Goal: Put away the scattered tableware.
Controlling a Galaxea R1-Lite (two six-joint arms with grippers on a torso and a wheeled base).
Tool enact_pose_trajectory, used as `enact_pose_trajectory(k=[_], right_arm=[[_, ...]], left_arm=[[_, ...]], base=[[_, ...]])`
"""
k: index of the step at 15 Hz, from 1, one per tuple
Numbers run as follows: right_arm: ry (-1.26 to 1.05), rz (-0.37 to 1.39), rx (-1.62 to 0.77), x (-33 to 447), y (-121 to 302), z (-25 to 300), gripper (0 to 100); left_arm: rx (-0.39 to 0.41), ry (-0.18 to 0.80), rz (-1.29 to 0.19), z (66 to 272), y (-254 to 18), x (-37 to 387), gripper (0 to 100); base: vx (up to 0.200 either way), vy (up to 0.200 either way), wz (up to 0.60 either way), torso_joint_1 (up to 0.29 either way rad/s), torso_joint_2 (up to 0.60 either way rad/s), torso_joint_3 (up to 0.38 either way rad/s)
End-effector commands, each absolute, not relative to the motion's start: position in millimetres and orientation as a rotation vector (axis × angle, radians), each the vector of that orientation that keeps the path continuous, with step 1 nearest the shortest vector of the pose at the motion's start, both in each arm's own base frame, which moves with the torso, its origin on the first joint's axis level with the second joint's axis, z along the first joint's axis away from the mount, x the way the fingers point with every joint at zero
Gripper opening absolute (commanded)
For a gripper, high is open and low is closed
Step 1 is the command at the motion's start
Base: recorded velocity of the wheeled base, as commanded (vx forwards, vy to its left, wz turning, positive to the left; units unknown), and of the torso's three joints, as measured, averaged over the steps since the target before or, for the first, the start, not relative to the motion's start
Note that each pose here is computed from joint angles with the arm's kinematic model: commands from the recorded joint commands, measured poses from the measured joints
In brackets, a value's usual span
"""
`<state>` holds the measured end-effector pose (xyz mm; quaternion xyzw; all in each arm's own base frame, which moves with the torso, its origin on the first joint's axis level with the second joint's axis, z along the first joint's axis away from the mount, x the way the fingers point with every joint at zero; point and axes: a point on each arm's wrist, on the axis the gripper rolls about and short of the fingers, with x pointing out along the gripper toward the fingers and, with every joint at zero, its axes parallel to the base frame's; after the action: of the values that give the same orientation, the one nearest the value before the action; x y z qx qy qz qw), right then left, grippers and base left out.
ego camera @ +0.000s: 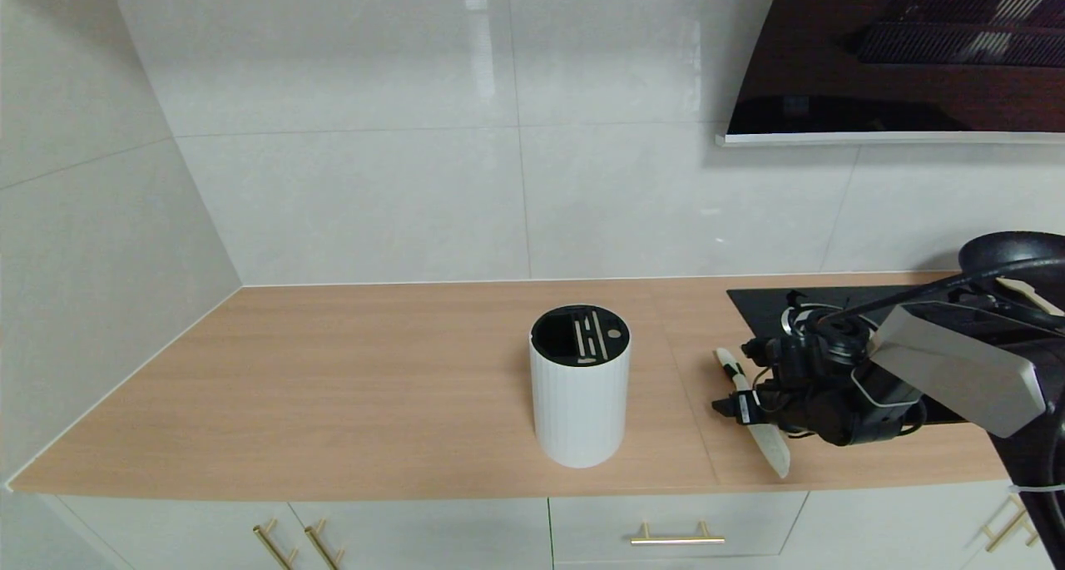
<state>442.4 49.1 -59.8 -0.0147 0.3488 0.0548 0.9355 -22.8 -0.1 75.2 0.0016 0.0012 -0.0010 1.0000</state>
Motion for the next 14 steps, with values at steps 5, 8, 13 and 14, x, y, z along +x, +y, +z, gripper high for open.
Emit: enact_pose_trajectory(k=[5,8,13,14], right_arm=[[0.704,0.058,-0.072,442.9,47.9,-62.4,100],[0.706,0.059,-0.075,442.5,47.8,-62.1,100],[0.715,0.064,-0.095,440.4,48.2,-62.2,0],[0.719,0.066,-0.097,439.1,48.7,-63.2,0]], left_arm=[[0.003,0.002,-0.002,75.3,-0.1,-22.8,100],[0.003,0.003,-0.002,75.2,-0.1,-22.8,100],[0.003,0.002,-0.002,75.3,-0.1,-22.8,100],[0.003,0.002,-0.002,75.3,-0.1,-22.8,100]], base=[[0.000,0.000,0.00,0.000,0.00,0.000],[0.000,0.000,0.00,0.000,0.00,0.000],[0.000,0.000,0.00,0.000,0.00,0.000],[0.000,0.000,0.00,0.000,0.00,0.000]])
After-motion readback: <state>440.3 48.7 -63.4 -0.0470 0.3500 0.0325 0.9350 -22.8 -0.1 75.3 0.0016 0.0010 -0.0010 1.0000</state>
